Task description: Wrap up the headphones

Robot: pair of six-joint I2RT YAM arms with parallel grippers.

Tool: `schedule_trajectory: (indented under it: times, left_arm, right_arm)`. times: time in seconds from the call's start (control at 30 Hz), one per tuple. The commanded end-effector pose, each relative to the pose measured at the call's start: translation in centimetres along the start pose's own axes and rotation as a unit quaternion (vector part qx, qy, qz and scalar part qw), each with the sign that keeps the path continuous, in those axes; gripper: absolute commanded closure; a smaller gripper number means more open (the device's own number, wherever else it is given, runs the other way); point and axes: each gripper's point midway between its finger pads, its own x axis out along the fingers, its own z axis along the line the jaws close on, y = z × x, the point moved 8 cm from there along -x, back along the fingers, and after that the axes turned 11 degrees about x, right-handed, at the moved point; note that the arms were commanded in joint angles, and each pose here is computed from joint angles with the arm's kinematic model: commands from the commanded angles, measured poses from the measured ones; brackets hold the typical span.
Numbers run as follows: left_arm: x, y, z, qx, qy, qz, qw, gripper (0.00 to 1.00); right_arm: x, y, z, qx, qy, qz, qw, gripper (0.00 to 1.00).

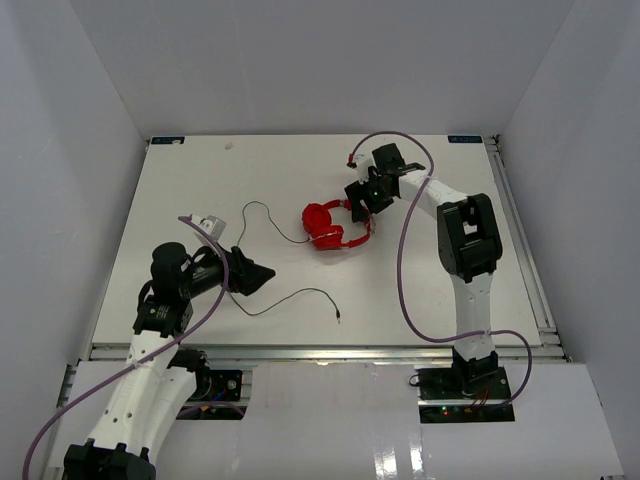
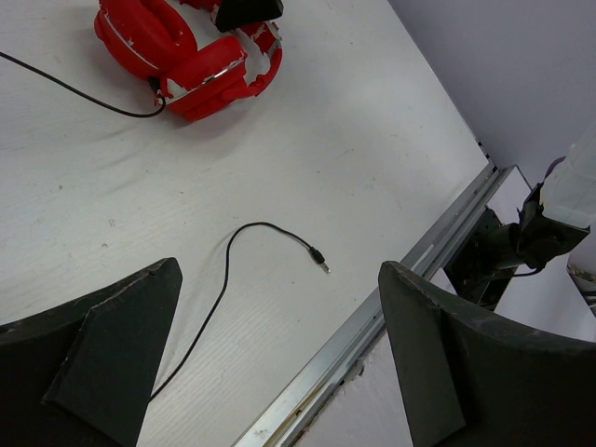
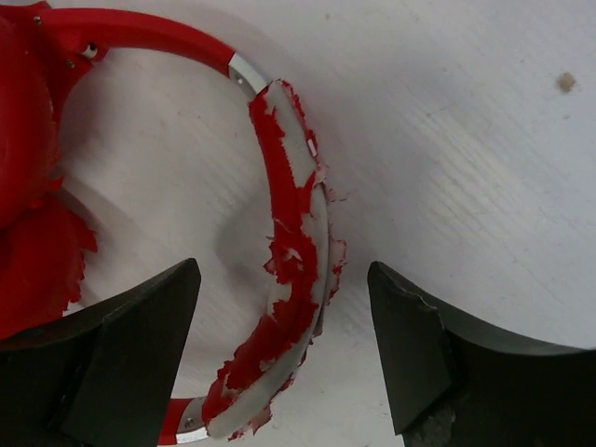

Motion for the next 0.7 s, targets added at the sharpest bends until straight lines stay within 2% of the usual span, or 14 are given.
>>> schedule_trajectory:
  times: [0.0,0.27,0.47,0.53,0.67]
  left_arm:
    - [-0.1,-0.1,-0.2,0.012,0.007,-0.003,1.000,0.02]
    - [-0.2,-0.2,-0.3,0.015,0.008,-0.006,1.000,0.02]
    - [-0.1,-0.3,-0.3,0.011,0.008,-0.005,1.000,0.02]
    - [0.0,-0.3,-0.1,0.006,0.003,-0.004,1.000,0.02]
    - [0.2,-0.4,0.1,0.007,-0.002,-0.006,1.000,0.02]
  right_arm:
    - [0.6,-0.9,-1.0,-0.019,0.043,-0.004,0.999,0.29]
    - [2.1,0.9,0.4,-0.066,0.078,0.027,0.994,0.51]
    - [1.8,1.7,0.6,-0.072,0.082,0.032,0.994,0.76]
    - [1.6,1.7,1.0,-0.065,0.062,0.029,0.996,0.90]
    - [-1.0,0.7,1.7,-0.043,0.034,0.000,0.998,0.92]
